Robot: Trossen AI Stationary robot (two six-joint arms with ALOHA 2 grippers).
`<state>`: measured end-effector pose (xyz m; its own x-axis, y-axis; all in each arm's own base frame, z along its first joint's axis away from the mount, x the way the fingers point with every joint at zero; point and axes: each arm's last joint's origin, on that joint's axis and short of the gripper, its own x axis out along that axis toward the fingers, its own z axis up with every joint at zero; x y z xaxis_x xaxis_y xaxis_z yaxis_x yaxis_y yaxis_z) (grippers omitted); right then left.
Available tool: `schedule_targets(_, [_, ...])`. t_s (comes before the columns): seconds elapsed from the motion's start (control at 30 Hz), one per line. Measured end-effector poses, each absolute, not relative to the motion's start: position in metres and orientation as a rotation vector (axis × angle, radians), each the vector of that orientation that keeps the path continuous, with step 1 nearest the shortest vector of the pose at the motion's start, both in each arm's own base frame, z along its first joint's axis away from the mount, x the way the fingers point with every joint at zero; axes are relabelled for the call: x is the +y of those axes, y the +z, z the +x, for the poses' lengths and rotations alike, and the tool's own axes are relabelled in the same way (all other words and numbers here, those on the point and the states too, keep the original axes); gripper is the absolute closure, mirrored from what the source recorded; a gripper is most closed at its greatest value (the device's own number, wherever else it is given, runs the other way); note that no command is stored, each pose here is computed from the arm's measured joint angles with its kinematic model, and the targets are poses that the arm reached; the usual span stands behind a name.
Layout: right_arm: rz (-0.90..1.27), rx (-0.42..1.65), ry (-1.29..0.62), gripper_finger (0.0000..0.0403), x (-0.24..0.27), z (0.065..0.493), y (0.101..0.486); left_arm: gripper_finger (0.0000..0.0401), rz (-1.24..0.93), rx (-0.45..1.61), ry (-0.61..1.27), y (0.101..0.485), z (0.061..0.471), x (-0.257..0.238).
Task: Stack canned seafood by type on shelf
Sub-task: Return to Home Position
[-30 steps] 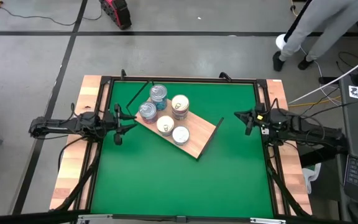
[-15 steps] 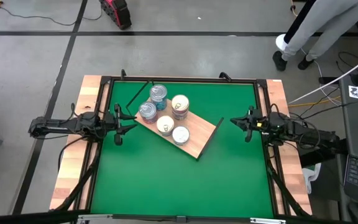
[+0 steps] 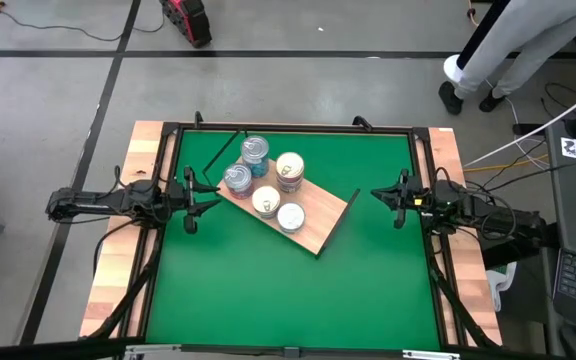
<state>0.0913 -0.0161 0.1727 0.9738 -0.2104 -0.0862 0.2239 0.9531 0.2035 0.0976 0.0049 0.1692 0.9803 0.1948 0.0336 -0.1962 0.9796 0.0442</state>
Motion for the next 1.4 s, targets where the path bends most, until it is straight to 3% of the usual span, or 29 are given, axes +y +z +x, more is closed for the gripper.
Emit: schedule_targets(1.4, [0.215, 0.075, -0.226, 0.0395, -0.0163, 0.0919, 0.1712, 0.0246, 0.048, -0.029, 0.197, 0.1693, 0.0976, 0.0049])
